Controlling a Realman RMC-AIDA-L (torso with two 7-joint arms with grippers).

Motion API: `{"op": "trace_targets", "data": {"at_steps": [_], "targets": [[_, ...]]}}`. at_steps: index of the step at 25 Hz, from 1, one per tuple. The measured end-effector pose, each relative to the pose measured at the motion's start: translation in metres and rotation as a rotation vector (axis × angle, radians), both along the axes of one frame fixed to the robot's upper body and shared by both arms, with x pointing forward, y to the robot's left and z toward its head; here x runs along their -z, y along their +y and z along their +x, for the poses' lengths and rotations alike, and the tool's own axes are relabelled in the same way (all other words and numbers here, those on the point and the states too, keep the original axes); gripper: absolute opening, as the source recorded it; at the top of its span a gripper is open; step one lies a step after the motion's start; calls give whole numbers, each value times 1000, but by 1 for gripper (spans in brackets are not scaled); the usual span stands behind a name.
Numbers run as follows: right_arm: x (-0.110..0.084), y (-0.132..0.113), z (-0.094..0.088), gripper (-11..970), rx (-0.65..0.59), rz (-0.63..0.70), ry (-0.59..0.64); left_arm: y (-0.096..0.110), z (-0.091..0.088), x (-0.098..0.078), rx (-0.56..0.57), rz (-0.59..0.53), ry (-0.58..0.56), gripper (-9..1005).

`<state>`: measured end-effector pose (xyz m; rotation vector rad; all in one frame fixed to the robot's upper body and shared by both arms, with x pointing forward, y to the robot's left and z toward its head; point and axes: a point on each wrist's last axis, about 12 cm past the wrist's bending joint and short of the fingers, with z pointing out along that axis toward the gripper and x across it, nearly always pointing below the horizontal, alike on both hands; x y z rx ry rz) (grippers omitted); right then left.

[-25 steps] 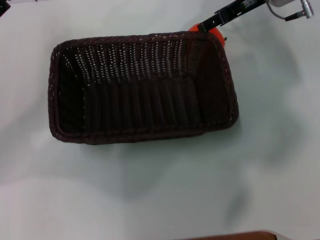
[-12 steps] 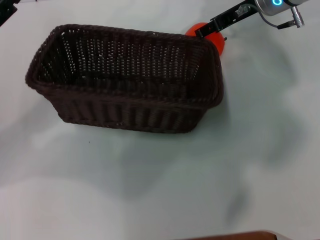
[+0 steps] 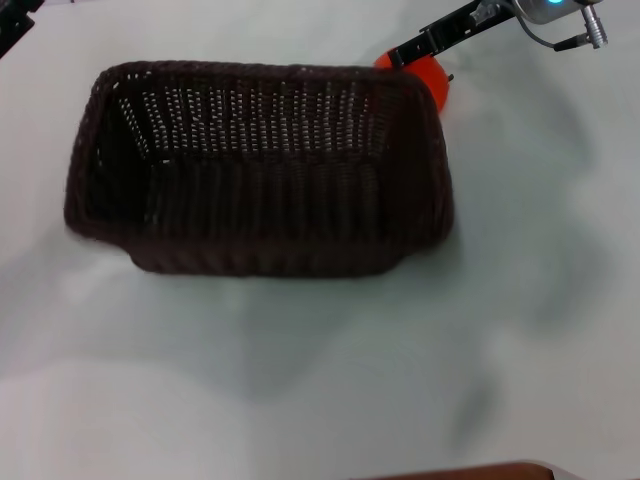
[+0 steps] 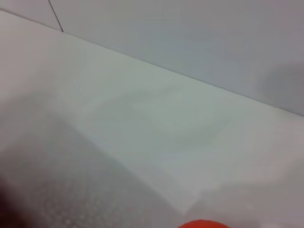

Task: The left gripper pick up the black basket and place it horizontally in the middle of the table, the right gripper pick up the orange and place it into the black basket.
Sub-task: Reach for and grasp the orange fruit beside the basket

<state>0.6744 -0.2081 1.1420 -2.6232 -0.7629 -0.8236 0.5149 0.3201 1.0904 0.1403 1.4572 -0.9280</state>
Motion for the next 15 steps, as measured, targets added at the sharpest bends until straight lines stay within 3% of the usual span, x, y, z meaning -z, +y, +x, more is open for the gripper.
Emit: {"op": "trace_targets", "data": {"at_steps": [15], "targets": [[6, 4, -3, 792, -13, 4, 11, 1, 0, 0, -10, -3, 4, 878]]}}
